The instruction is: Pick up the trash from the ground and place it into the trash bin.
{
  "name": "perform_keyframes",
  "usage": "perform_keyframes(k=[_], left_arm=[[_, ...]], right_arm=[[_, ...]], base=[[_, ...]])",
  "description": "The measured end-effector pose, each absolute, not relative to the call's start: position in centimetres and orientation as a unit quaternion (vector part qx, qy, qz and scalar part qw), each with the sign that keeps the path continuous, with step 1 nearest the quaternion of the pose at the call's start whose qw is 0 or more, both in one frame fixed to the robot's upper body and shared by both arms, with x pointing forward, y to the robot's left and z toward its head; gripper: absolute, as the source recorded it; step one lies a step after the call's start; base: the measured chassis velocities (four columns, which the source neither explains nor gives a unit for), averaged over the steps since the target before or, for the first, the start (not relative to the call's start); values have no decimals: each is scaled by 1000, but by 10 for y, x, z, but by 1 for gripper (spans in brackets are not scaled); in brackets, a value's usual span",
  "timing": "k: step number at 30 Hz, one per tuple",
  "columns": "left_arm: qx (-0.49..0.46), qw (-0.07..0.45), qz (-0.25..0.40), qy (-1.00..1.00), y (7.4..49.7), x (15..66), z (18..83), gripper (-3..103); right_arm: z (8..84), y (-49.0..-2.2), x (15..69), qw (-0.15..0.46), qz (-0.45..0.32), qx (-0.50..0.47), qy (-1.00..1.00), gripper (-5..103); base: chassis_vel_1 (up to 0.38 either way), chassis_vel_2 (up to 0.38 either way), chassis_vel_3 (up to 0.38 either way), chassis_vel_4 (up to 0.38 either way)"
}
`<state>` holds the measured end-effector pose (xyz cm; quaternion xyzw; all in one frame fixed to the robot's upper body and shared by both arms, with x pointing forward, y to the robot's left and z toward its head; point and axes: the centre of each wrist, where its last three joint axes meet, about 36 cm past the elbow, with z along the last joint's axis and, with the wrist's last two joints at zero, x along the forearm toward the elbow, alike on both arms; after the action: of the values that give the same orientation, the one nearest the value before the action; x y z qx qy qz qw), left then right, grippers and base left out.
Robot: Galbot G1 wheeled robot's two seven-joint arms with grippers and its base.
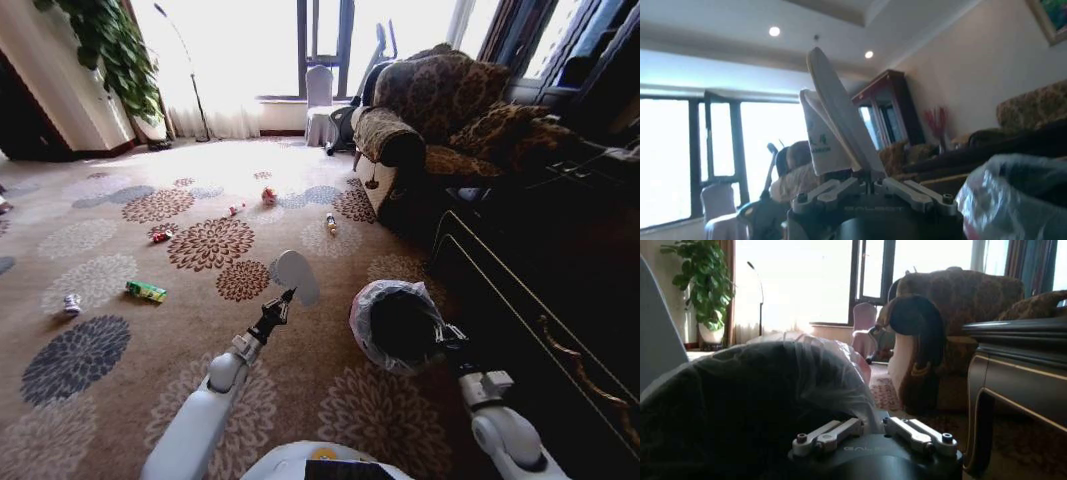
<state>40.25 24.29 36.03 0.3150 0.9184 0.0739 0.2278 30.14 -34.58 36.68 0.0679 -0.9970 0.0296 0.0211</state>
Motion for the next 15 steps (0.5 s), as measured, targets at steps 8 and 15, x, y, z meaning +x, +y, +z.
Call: perform_keyframes(k=[8, 15], left_arm=[[387, 282, 64, 876, 226, 371, 417, 1], [438, 267, 62, 856, 213, 349, 422, 1]], right_arm=[[357, -334, 316, 40, 48, 80, -995, 0], [349, -309, 318, 43, 54, 108, -992, 0]], base=[[0, 0, 0, 0], [0, 0, 0, 0]])
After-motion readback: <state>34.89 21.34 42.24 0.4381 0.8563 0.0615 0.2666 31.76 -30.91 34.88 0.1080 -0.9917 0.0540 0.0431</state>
